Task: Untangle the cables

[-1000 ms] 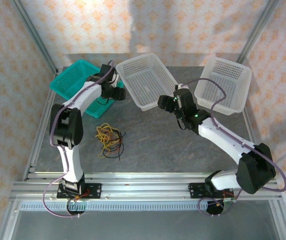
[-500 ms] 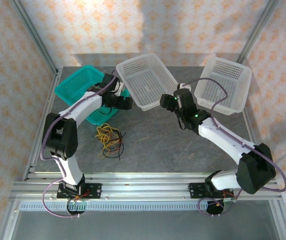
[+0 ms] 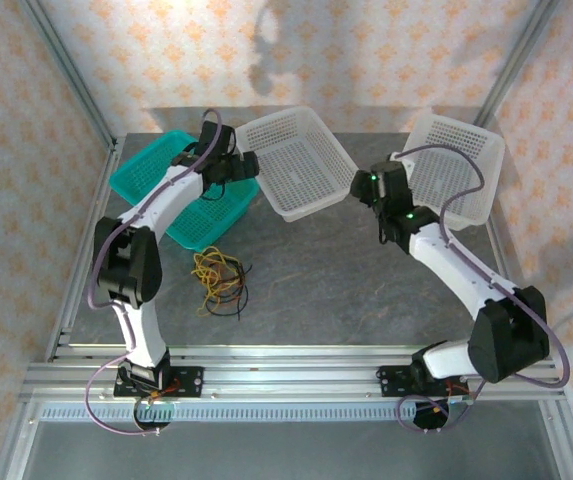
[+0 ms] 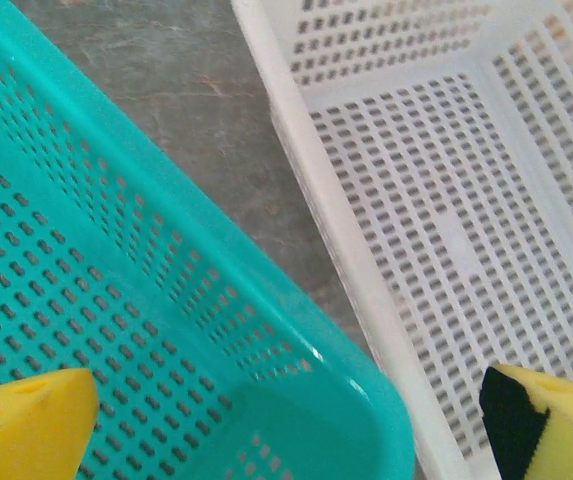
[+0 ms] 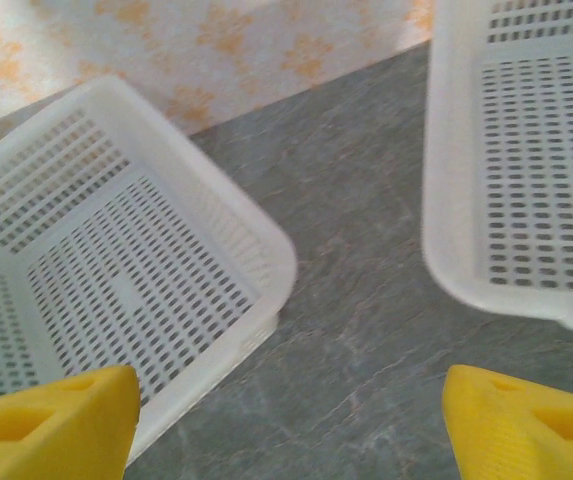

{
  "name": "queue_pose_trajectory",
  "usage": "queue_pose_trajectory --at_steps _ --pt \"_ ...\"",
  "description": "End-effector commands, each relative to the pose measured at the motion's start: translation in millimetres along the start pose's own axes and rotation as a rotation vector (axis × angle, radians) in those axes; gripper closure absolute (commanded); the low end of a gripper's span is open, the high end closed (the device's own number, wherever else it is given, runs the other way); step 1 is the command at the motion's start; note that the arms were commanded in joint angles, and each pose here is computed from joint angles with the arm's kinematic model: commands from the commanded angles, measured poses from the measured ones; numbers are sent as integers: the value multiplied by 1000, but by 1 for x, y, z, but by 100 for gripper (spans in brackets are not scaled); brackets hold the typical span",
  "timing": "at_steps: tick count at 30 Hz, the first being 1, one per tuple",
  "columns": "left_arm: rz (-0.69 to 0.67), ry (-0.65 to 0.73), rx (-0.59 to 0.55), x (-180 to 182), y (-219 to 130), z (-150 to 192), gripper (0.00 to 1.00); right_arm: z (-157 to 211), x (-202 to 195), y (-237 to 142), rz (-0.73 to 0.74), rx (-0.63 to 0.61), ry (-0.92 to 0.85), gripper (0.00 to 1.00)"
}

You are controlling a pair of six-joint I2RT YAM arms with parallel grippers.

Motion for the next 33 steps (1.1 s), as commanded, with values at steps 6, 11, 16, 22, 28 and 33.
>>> queue_pose_trajectory --at_steps 6,11,16,22,28,33 --pt "-123 -87 1 12 48 -27 1 -7 5 1 -70 57 -92 20" --pt "-133 -69 24 7 67 -36 0 -5 4 2 -55 73 -114 20" --pt "-62 -27 91 -4 82 -32 1 -1 2 1 -56 83 -117 20" --pt "21 38 151 -20 82 -20 1 3 0 2 -53 94 -119 20" --pt "90 97 202 -39 80 -6 1 6 0 4 -43 104 -116 20" --pt "111 129 232 -49 78 7 1 6 -8 5 16 101 -103 21"
Point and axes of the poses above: each hand's point on the last joint's axis, 136 mm out from that joint toward the fingers, its own y axis out along the fingers, its own x axis along the line the jaws close on, z = x × y, the point moved 6 cm from there along -y, back along the fingers, and after that the axes turned 8 degrees about -y, right-handed, at the moved point
